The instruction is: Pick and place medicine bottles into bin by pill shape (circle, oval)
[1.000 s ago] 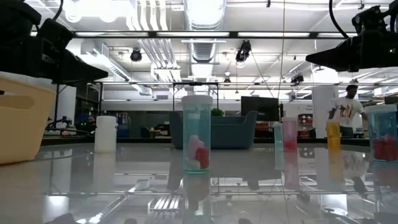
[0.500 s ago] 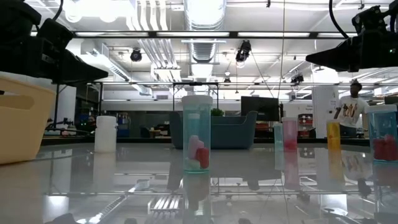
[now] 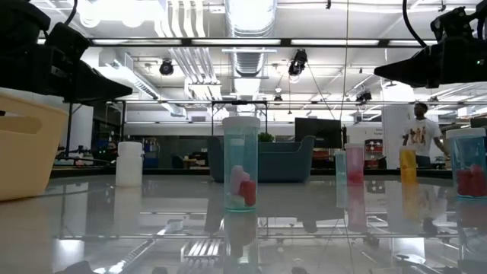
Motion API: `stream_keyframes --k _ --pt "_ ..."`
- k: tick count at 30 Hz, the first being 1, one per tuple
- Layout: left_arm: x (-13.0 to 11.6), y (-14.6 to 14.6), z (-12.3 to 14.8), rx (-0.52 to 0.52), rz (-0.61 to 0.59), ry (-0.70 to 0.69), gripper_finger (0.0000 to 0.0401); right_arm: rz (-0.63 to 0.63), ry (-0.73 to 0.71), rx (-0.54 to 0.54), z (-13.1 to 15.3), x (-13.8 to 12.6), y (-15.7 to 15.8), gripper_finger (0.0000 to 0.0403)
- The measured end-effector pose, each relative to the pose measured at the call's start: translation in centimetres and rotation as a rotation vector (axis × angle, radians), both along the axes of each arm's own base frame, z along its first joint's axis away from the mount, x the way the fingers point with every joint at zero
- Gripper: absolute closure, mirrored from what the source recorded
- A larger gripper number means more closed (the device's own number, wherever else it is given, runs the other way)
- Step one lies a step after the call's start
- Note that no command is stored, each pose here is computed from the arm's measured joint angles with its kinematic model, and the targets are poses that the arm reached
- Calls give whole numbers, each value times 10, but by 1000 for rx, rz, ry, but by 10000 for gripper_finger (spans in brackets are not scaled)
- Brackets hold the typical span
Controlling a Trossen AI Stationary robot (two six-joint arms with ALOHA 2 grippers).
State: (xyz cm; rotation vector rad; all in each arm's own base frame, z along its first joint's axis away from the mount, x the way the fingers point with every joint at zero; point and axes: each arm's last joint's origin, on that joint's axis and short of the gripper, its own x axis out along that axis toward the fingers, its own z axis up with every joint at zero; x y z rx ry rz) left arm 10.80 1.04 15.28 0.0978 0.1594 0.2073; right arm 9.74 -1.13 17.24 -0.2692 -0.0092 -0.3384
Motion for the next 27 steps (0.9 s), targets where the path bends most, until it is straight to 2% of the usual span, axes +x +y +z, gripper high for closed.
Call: stream_keyframes --k 21,22,23,27 --pt "0 0 0 0 0 0 395 1 -4 10 0 0 0 335" --pt "0 0 0 0 0 0 395 4 -20 56 0 0 0 335" --pt "0 0 0 0 0 0 395 11 -54 154 0 0 0 335" --pt "0 0 0 1 0 0 395 43 -248 719 0 0 0 335"
